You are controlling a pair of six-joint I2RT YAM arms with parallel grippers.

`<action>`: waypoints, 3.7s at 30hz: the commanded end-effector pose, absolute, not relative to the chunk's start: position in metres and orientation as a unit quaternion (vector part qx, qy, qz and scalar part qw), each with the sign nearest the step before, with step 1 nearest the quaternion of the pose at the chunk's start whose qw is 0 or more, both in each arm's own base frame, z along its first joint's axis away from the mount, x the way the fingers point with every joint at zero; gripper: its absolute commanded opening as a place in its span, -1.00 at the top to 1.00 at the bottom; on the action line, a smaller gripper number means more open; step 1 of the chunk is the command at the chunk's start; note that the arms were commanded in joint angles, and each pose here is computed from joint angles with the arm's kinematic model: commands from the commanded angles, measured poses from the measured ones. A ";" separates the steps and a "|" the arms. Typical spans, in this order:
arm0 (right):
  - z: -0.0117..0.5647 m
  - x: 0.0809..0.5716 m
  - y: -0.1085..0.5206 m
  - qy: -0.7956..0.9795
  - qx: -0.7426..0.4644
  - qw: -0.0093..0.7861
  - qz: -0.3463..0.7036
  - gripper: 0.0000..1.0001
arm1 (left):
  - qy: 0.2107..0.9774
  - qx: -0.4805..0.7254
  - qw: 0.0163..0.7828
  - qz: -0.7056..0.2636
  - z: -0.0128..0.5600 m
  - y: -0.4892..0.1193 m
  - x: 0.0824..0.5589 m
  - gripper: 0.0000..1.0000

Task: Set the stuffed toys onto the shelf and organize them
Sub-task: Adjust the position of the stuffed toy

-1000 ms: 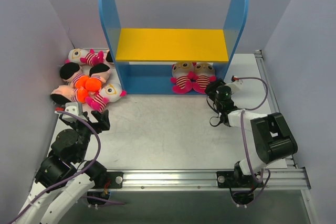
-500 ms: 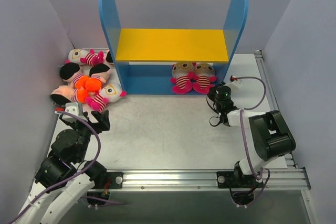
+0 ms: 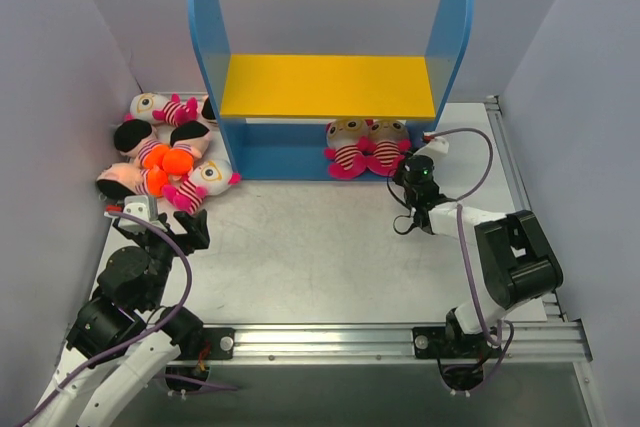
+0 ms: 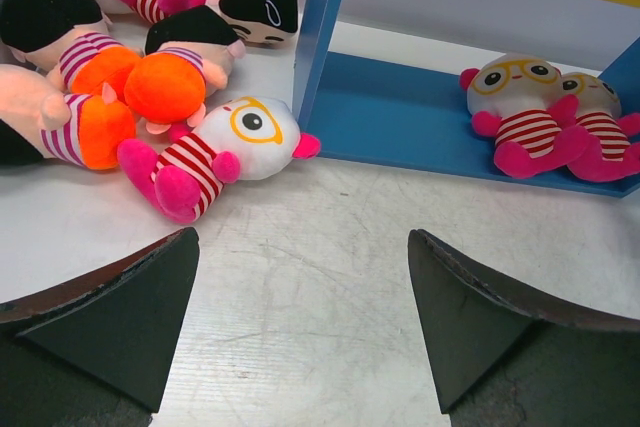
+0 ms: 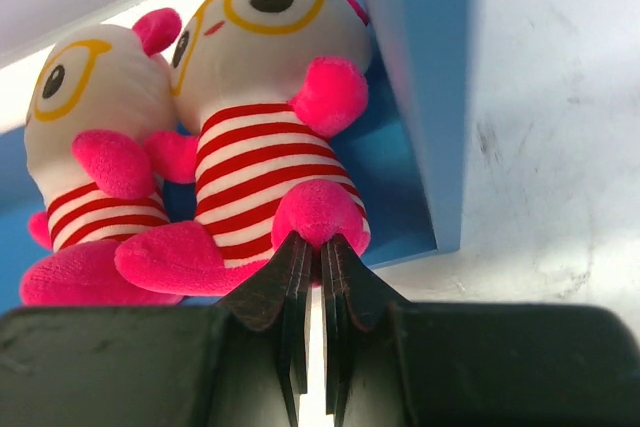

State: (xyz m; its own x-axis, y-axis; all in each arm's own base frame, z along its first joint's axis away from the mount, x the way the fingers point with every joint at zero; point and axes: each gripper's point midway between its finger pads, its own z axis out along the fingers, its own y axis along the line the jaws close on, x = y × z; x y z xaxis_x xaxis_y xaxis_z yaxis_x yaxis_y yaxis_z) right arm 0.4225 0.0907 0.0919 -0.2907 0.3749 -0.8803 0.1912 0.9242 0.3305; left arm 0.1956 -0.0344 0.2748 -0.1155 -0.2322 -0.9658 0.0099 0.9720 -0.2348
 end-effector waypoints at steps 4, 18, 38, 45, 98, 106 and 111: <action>0.131 0.431 0.094 0.780 0.124 0.613 0.008 1.00 | 0.737 -0.073 0.666 -0.092 0.279 -0.034 0.196 -0.88; 0.127 0.434 0.097 0.784 0.099 0.609 -0.075 1.00 | 0.739 -0.070 0.664 -0.091 0.279 -0.035 0.197 -0.88; 0.126 0.424 0.088 0.784 0.154 0.597 -0.074 0.21 | 0.738 -0.071 0.664 -0.092 0.279 -0.034 0.196 -0.88; 0.152 0.420 0.110 0.779 0.125 0.614 -0.014 0.00 | 0.738 -0.072 0.664 -0.092 0.279 -0.034 0.196 -0.88; 0.143 0.453 0.194 0.783 0.026 0.620 0.044 1.00 | 0.737 -0.072 0.666 -0.094 0.280 -0.034 0.196 -0.88; 0.138 0.442 0.179 0.777 0.063 0.626 -0.017 1.00 | 0.739 -0.071 0.664 -0.093 0.278 -0.034 0.196 -0.87; 0.133 0.440 0.172 0.774 0.083 0.627 -0.029 1.00 | 0.737 -0.072 0.665 -0.094 0.279 -0.034 0.196 -0.88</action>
State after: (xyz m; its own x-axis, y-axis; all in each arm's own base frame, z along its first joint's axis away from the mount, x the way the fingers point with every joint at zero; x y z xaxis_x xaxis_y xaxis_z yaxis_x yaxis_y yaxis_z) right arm 0.4360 0.1869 0.1047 -0.2899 0.0388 -0.9563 0.0666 0.9976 0.0203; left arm 0.1957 -0.0351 0.2745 -0.1191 -0.2335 -0.9650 0.0155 0.9714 -0.2370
